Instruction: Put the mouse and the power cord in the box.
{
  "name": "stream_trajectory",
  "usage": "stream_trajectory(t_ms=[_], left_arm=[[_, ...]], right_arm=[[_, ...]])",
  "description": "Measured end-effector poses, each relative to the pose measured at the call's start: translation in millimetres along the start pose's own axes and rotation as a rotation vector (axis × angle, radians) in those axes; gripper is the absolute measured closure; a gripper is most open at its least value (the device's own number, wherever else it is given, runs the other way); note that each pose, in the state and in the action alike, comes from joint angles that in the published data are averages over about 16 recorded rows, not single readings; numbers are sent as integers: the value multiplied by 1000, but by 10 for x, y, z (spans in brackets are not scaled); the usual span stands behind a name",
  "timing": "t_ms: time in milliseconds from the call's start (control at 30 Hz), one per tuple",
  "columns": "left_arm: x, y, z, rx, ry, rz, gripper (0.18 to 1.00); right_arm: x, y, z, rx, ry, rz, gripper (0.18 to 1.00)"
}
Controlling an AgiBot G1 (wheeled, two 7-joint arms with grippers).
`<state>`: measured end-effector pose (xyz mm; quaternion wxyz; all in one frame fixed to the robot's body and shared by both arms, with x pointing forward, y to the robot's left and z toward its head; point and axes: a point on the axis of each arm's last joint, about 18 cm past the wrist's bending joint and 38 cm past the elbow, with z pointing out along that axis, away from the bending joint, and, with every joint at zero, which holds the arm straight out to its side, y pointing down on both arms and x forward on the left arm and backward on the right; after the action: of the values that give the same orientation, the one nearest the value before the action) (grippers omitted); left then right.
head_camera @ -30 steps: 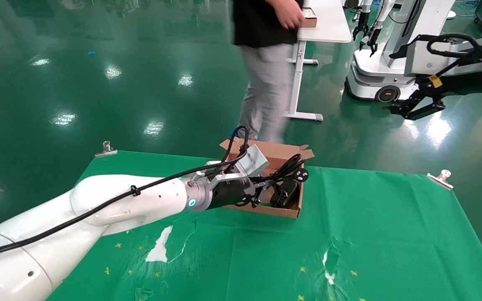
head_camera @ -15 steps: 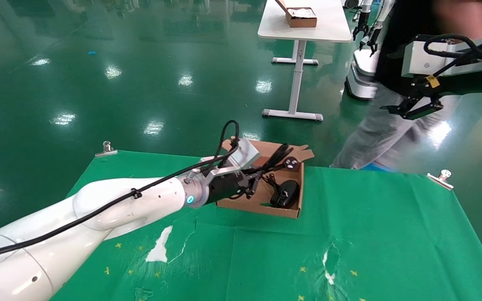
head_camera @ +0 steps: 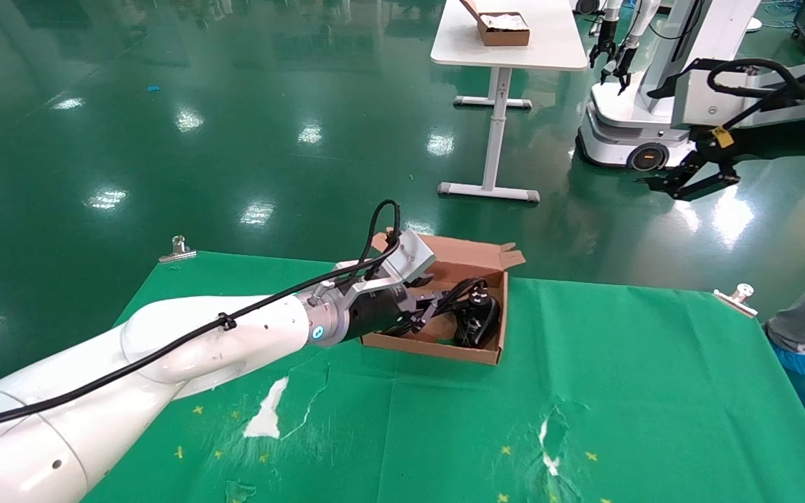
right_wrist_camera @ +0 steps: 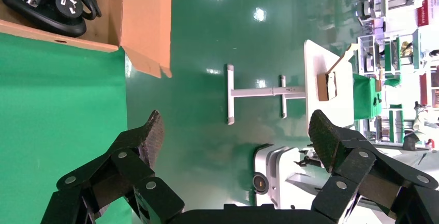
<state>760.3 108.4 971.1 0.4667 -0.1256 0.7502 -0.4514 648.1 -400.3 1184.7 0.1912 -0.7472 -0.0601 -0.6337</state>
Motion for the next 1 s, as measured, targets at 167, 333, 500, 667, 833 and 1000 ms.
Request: stream_trajectory(t_ms=[167,333,500,667,833,1000], left_arm=[[31,49,-50,11,29,-33,812],[77,131,-156,34,79,-92,725],[120,219,-330,74,142,-165,608],[141,280,-543,123,202,-226,488],[142,318,-782,176,253,-271,385],[129,338,-1046,232,299,-300,304]], right_arm=[[-78,-25,47,33,-6,28,178],[-228,-76,121,97,-19,80,178],[-439,-151,188,184,-39,154,178],[-657,-231,215,272,-64,229,178],[-865,-310,200,355,-93,301,178],[-1064,-390,149,432,-124,369,178]])
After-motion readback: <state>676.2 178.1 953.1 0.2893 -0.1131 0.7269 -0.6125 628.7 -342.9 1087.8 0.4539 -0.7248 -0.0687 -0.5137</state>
